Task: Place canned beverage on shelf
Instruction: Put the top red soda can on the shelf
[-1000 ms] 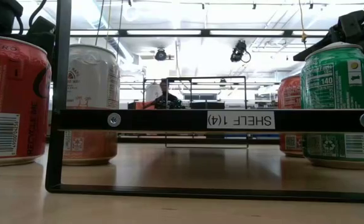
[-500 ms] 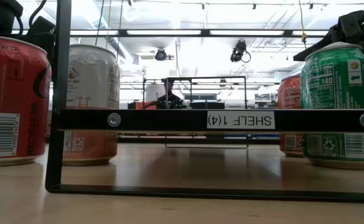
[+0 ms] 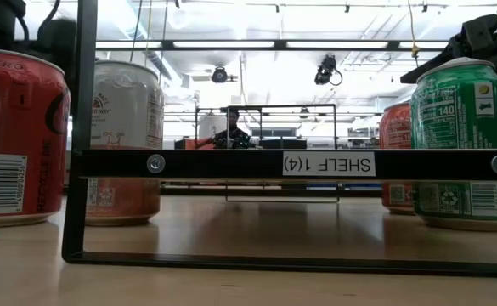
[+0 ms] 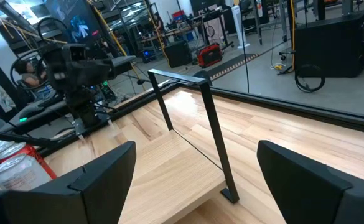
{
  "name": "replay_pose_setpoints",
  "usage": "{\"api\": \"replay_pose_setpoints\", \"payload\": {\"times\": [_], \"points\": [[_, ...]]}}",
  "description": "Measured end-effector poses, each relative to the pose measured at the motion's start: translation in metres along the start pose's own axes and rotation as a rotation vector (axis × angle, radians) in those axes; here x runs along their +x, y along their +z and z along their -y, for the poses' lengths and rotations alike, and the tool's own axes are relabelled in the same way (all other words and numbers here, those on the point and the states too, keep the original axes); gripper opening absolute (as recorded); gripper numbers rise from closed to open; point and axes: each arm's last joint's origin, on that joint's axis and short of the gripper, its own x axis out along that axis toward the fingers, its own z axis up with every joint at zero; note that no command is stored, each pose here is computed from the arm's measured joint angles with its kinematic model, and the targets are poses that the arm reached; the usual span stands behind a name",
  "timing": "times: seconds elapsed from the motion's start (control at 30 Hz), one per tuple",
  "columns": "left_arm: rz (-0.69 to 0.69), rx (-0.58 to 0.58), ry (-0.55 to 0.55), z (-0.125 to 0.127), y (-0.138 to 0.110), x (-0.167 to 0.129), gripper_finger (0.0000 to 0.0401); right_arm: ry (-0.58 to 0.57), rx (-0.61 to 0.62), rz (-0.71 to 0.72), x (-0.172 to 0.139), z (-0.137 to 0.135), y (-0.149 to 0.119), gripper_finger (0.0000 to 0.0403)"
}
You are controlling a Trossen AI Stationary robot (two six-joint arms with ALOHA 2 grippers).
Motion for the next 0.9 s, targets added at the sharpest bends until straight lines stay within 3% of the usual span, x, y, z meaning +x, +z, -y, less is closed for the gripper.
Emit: {"api": "replay_pose_setpoints", "payload": {"times": [0.1,0.53,0.7,0.9], "points": [[0.053,-0.1,-0.017,0.002,0.006,0.0,0.0194,0.0,0.0,0.0,0.0,0.0,0.0,0.0346],[0.036,-0.153,-0.033,0.002,0.004,0.0,0.0194,0.016,0.045,0.053,0.0,-0.002,0.006,0.0346],[-0.016,-0.119,-0.192,0.007,0.003,0.0,0.0194,0.012,-0.047,0.174,-0.002,-0.005,0.02,0.0346],[-0.017,-0.066,-0.393,0.013,0.007,-0.002,0.0194,0.079,0.027,0.287,-0.005,-0.009,0.034,0.0346]]}}
